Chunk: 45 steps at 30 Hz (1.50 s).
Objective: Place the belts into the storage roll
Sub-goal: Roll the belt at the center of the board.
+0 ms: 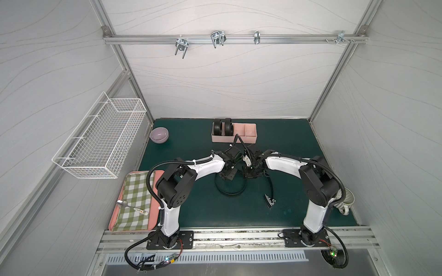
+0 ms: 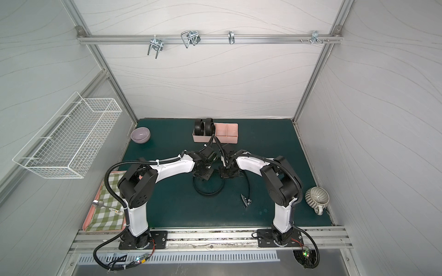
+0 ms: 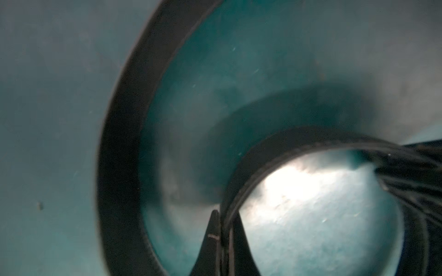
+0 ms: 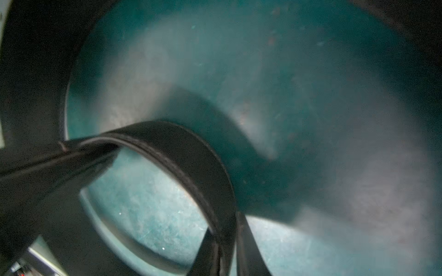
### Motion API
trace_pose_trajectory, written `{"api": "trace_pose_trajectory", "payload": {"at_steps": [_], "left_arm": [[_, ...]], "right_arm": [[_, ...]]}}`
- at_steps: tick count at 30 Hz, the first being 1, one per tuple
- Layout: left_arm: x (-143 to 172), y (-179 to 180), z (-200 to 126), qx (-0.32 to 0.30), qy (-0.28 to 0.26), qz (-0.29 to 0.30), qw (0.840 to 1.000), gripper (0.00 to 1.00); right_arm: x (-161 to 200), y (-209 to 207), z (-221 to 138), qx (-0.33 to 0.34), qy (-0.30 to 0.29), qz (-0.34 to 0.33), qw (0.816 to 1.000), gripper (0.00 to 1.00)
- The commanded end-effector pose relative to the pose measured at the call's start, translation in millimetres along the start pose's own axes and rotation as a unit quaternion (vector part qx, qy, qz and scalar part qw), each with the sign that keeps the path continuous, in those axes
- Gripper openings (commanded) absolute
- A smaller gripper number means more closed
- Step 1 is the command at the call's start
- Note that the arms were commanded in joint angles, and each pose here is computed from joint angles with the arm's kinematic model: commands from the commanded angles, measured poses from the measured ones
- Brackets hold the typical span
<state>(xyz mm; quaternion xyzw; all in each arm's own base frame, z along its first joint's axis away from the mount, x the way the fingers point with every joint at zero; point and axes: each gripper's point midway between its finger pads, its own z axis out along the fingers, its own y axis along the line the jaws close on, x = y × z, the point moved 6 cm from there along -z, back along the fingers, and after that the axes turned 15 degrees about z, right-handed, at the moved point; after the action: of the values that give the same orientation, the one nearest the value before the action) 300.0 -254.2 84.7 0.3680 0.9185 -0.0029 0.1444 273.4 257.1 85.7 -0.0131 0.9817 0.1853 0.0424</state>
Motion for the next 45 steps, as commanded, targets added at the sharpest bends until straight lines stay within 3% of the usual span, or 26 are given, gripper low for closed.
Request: {"api": "trace_pose_trajectory", "payload": {"at_steps": [1, 4, 14, 23, 30, 36, 45], "left_arm": [[-8, -8, 4, 0.023, -0.039, -0.005, 0.999, 0.17], [-10, -9, -1, 0.028, -0.066, 0.015, 0.997, 0.29], [-25, -8, 4, 0.035, -0.072, 0.034, 0.996, 0.31], [-21, -5, -10, 0.023, -0.106, 0.054, 0.993, 0.49], [-26, -18, -19, 0.074, -0.144, 0.100, 0.982, 0.43], [-23, -30, -16, 0.115, -0.141, 0.118, 0.976, 0.26], [-11, -54, -12, 0.110, -0.115, 0.166, 0.973, 0.29]], "right_arm": [[-3, -1, 1, 0.009, -0.010, -0.016, 1.000, 0.11], [-1, -2, 4, 0.009, -0.004, -0.024, 1.000, 0.09], [3, -8, 0, 0.000, -0.003, -0.027, 1.000, 0.07], [16, -13, -16, -0.008, 0.002, -0.078, 0.997, 0.00], [29, -14, -29, -0.035, 0.010, -0.102, 0.994, 0.00], [35, -11, -35, -0.056, 0.017, -0.107, 0.993, 0.00], [26, -19, -37, -0.056, 0.015, -0.089, 0.994, 0.00]]}}
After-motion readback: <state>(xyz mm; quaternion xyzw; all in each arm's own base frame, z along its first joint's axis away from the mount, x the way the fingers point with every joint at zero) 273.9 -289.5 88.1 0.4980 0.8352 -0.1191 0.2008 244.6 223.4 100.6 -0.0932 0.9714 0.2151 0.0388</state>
